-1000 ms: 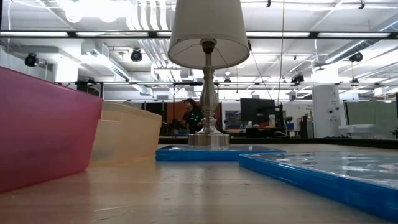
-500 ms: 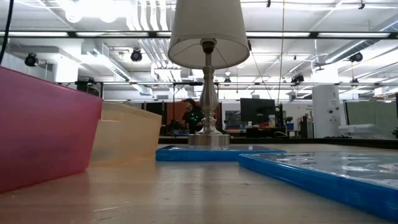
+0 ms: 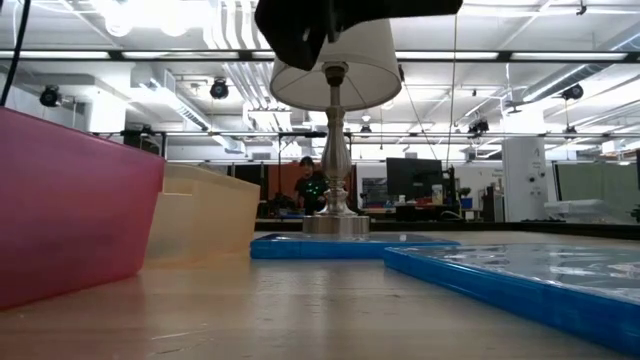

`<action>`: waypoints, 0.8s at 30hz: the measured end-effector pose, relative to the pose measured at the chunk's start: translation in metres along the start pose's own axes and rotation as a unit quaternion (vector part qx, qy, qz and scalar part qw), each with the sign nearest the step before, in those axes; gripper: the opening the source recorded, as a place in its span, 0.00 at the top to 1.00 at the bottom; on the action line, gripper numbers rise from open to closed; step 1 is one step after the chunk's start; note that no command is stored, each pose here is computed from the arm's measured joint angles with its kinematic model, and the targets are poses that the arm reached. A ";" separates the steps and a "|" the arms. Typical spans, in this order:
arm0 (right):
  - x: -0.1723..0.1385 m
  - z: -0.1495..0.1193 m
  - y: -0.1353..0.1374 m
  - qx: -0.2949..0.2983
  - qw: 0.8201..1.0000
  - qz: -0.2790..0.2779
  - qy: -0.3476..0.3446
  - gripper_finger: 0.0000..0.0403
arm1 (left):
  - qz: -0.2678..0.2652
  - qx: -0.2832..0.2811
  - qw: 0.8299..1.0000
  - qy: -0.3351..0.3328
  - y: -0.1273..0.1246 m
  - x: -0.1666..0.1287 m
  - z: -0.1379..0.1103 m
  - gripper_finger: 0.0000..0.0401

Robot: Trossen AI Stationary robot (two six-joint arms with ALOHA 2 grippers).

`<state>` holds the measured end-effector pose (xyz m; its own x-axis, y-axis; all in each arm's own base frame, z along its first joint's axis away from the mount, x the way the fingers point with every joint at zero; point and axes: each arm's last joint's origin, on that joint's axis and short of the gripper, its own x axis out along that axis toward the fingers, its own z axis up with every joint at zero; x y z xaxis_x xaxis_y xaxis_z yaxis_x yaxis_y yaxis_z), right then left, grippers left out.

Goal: Pick & place jewel cases by type
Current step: Put the bottom blue CD case into the orange bin

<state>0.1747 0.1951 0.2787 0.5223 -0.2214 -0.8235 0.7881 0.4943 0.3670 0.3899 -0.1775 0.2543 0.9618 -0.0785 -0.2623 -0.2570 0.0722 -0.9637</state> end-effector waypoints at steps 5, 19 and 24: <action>0.008 -0.003 -0.007 0.006 1.000 -0.015 -0.005 0.13 | 0.002 -0.007 1.000 0.022 0.000 0.001 -0.001 0.17; 0.049 -0.026 -0.025 0.084 0.996 0.007 0.024 0.16 | 0.138 -0.080 0.987 -0.022 0.026 -0.002 0.003 0.79; 0.068 -0.041 -0.026 0.117 0.988 0.089 0.056 0.15 | 0.153 -0.089 0.984 -0.027 0.038 0.007 0.000 0.97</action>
<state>0.1762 0.2018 0.1948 0.6304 -0.0469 -0.7749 0.7475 0.3063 0.5895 0.3867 -0.1752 0.2163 0.8397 -0.0275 -0.5424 -0.5424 -0.0921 -0.8350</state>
